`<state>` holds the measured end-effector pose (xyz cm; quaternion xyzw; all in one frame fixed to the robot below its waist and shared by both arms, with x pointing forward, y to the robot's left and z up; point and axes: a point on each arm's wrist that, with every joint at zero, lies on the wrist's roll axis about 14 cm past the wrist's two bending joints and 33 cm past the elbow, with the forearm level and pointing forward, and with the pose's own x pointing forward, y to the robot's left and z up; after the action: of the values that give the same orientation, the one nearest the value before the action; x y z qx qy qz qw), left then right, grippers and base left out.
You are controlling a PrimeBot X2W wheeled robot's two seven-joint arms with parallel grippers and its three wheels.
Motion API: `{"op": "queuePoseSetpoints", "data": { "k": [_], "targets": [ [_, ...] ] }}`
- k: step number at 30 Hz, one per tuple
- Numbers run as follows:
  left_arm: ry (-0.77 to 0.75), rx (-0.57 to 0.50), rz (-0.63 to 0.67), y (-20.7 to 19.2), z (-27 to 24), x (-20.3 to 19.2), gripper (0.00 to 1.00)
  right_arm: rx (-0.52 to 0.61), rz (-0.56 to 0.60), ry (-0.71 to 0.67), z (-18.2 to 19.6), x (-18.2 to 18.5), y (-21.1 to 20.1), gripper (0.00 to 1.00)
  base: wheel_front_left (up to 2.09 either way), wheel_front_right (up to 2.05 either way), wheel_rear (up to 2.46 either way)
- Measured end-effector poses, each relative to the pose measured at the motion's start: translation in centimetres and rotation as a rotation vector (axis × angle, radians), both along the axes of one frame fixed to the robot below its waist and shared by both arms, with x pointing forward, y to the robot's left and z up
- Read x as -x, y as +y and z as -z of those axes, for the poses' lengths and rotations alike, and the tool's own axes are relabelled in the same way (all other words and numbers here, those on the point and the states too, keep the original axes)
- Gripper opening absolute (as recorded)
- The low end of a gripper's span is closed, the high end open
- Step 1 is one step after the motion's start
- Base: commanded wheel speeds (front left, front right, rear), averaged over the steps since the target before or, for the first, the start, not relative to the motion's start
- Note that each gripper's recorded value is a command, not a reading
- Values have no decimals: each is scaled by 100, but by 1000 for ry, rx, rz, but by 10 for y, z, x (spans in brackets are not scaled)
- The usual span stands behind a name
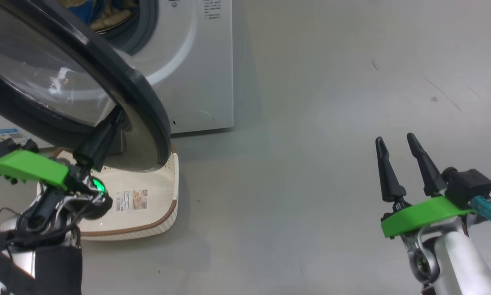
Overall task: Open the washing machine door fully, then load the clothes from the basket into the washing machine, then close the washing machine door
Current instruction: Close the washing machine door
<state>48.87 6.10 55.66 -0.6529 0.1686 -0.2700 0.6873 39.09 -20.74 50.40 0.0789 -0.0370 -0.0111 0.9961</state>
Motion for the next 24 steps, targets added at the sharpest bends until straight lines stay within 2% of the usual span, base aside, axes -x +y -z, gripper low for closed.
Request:
{"op": "queuePoseSetpoints", "data": {
  "k": [4, 11, 17, 24],
  "targets": [
    [-45, -37, -33, 7, -9, 17, 0, -5, 4, -10, -3, 9, 0, 100, 0, 0, 0],
    [-212, -247, -158, 21, -32, 49, 0, -1, -2, -59, -19, 20, 3, 100, 0, 0, 0],
    [-354, -544, -264, 32, -15, 76, 0, -7, -15, -71, -22, 27, 8, 100, 0, 0, 0],
    [-429, -770, -363, 54, 22, 90, 0, -12, -43, -68, -21, 27, 18, 100, 0, 0, 0]
  ]
}}
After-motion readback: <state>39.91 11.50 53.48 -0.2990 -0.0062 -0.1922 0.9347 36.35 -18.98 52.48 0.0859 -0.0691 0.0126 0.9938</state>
